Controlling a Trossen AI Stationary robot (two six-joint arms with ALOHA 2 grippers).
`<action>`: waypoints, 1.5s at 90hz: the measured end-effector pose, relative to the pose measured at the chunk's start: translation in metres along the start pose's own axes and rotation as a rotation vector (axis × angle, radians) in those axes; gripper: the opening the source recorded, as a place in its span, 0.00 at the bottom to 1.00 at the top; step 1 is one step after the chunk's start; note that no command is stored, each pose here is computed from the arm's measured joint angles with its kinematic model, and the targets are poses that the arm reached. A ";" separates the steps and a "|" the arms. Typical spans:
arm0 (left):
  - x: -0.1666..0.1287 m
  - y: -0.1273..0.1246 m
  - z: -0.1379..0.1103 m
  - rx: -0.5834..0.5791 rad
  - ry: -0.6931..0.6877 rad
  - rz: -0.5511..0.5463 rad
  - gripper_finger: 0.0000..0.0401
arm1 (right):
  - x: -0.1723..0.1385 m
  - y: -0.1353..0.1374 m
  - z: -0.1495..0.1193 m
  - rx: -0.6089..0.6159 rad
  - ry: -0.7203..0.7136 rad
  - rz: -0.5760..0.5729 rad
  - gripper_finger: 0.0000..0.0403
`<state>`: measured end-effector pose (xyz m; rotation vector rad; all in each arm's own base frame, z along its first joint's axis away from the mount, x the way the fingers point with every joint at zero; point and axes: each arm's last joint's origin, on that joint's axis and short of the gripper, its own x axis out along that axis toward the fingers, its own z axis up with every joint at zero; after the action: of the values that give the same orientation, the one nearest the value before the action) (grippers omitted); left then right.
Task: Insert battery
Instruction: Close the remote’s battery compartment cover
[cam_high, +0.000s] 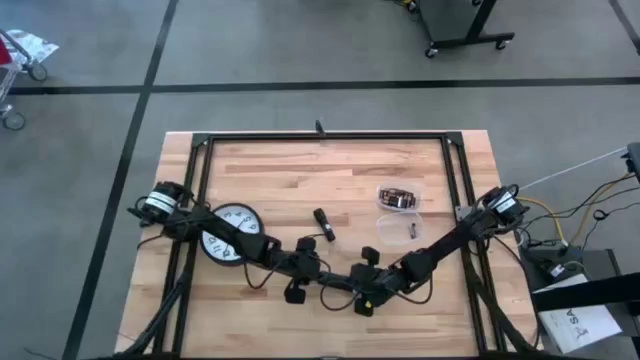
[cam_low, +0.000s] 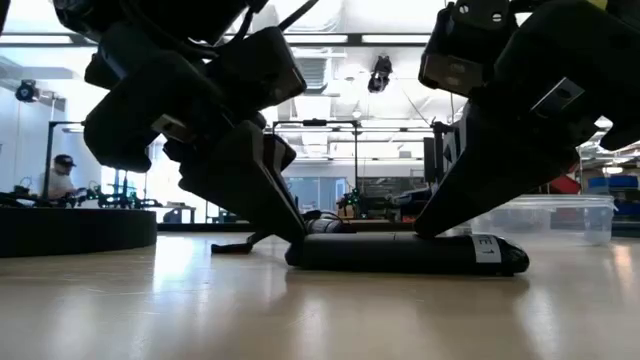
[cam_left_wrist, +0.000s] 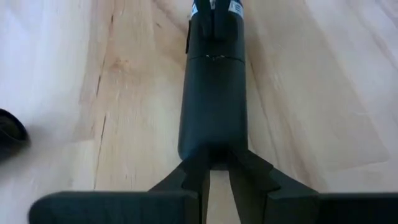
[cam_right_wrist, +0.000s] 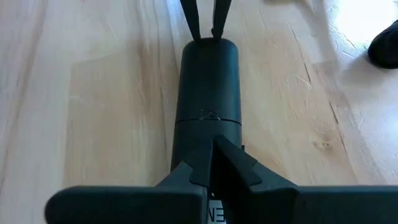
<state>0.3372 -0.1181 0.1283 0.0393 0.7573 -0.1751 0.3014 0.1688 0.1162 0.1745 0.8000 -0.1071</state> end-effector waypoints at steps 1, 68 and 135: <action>0.000 0.000 0.000 0.001 0.000 0.002 0.10 | 0.000 0.000 0.000 0.000 0.000 0.000 0.00; 0.002 0.001 0.009 0.012 -0.099 0.013 0.10 | 0.000 0.000 0.000 -0.034 -0.001 0.000 0.00; -0.035 -0.017 0.046 0.018 -0.200 -0.043 0.30 | -0.028 0.029 0.021 -0.103 -0.033 -0.007 0.45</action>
<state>0.3411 -0.1346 0.1862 0.0219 0.5579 -0.2235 0.3016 0.1938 0.1545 0.0723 0.7710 -0.0755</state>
